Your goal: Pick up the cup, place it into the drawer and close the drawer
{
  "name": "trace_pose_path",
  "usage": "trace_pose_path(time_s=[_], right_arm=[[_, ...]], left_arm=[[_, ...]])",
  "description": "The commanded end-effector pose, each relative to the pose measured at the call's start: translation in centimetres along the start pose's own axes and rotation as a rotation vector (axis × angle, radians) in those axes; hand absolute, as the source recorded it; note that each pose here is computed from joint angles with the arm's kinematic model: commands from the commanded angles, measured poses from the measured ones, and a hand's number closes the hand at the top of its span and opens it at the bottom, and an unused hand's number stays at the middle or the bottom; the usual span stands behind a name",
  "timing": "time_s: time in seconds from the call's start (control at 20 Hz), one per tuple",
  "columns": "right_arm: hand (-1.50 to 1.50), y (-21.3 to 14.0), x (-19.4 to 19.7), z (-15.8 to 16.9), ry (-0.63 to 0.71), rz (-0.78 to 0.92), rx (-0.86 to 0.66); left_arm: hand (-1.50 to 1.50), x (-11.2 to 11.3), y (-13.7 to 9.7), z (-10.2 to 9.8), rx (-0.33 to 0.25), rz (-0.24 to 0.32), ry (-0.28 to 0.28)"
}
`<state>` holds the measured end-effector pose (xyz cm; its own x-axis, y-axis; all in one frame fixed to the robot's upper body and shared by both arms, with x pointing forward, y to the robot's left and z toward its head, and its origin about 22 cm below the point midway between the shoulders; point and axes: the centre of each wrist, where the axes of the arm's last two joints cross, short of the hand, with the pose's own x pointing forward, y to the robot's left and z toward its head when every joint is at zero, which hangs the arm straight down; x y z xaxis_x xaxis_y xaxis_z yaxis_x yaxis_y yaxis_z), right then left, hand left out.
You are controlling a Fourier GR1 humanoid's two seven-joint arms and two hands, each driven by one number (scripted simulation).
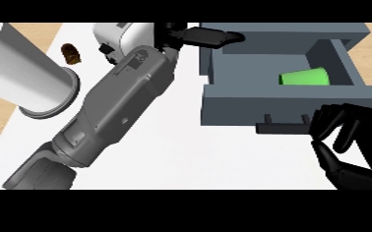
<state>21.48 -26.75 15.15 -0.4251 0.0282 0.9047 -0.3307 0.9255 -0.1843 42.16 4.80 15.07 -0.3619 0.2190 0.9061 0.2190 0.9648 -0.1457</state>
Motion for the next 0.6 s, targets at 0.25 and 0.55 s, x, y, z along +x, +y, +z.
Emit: trace_pose_path(time_s=[0.25, 0.55], right_arm=[[1.50, 0.2, -0.3, 0.7, 0.100, 0.201, 0.093], [1.50, 0.4, -2.2, -2.2, 0.165, 0.251, 0.072]], left_arm=[[-1.50, 0.9, 10.1, 4.4, 0.104, 0.005, 0.010], [-1.50, 2.1, 12.8, 9.2, 0.138, 0.049, 0.036]])
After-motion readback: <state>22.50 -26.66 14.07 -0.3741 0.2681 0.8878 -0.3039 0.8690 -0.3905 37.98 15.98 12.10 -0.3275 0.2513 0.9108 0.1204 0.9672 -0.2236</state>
